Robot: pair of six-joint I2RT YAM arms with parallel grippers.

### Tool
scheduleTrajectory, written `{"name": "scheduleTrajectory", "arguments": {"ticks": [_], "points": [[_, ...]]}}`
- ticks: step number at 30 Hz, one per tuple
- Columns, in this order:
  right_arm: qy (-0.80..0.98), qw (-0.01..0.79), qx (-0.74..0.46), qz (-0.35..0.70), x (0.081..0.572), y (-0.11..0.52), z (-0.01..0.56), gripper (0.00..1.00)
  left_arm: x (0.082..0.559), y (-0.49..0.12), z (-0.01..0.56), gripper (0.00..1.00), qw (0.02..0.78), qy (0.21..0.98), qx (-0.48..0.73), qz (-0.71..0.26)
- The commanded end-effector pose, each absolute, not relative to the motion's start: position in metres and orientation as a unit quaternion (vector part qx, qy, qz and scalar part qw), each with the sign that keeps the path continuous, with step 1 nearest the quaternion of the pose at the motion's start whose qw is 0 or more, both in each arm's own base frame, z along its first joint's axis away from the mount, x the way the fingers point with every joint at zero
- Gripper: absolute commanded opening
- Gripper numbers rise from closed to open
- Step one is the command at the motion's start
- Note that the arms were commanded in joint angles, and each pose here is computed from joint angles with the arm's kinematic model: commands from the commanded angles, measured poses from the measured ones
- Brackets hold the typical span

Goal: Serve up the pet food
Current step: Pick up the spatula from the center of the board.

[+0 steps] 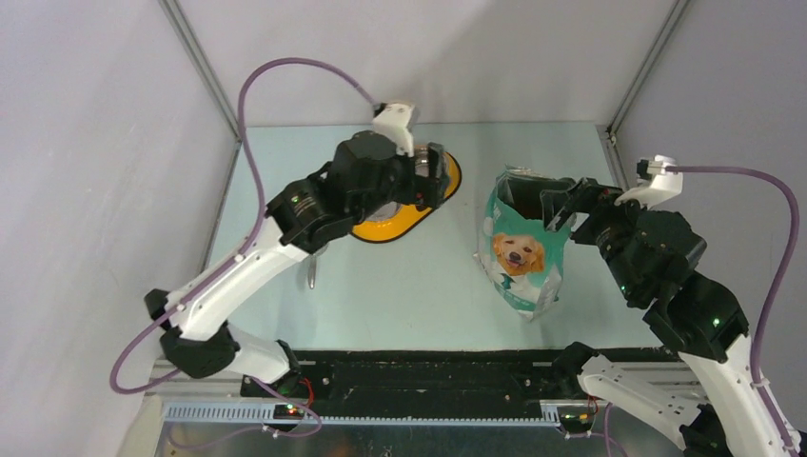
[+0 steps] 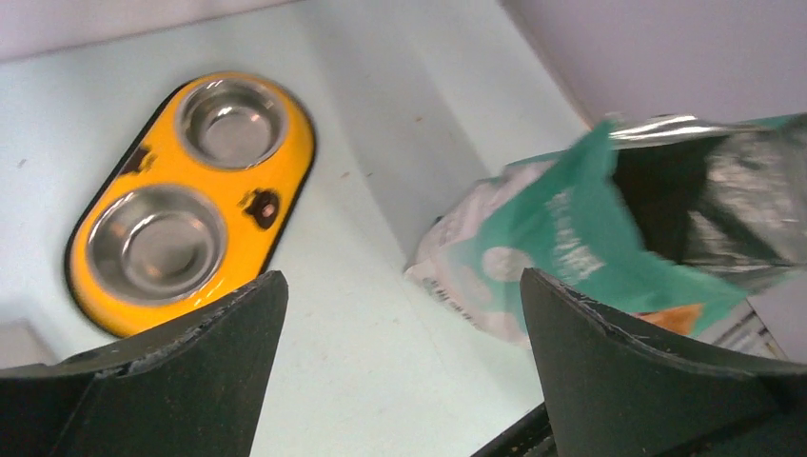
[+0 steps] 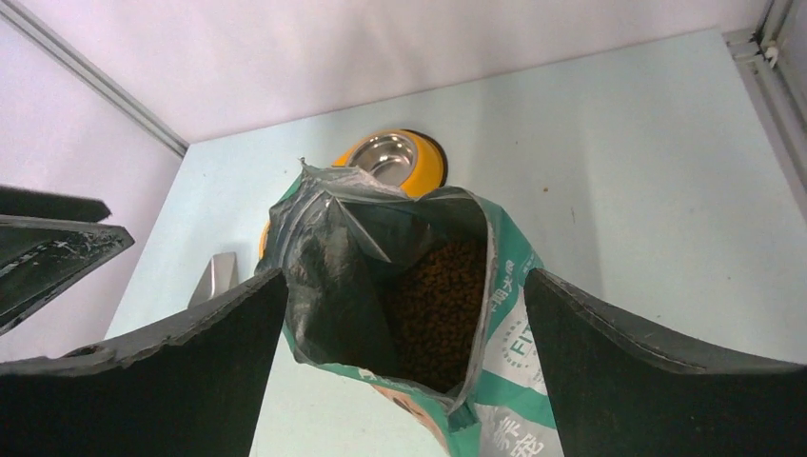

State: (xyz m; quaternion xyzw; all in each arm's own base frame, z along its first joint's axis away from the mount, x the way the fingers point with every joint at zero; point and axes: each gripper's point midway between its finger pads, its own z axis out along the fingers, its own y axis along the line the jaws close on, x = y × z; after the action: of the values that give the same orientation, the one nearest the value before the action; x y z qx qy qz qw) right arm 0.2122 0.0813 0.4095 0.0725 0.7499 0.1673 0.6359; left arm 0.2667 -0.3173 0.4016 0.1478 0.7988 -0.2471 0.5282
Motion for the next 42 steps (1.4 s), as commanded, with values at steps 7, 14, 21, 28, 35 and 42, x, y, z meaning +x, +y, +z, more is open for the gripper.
{"name": "scheduleTrajectory", "arguments": {"ticks": [7,14,21,28,35,42], "points": [[0.685,0.695,0.092,0.199,0.195,0.060,0.450,0.99,0.299,-0.157,0.304,0.99,0.530,0.829,-0.090,-0.153],[0.669,0.702,0.079,0.231,0.186,0.065,0.461,0.99,0.286,-0.050,0.219,0.99,0.488,0.836,-0.243,-0.061],[0.692,0.686,0.121,0.192,0.194,0.052,0.439,0.99,0.290,-0.019,0.134,0.99,0.409,0.857,-0.310,-0.048],[0.679,0.692,0.182,0.165,0.186,0.022,0.429,0.99,0.306,-0.009,0.102,0.98,0.367,0.869,-0.331,-0.022],[0.677,0.693,0.204,0.138,0.179,0.005,0.417,0.99,0.322,0.008,0.071,0.85,0.346,0.871,-0.349,0.006],[0.674,0.697,0.204,0.135,0.174,-0.001,0.410,0.99,0.343,-0.001,0.047,0.64,0.309,0.890,-0.336,0.002]]}}
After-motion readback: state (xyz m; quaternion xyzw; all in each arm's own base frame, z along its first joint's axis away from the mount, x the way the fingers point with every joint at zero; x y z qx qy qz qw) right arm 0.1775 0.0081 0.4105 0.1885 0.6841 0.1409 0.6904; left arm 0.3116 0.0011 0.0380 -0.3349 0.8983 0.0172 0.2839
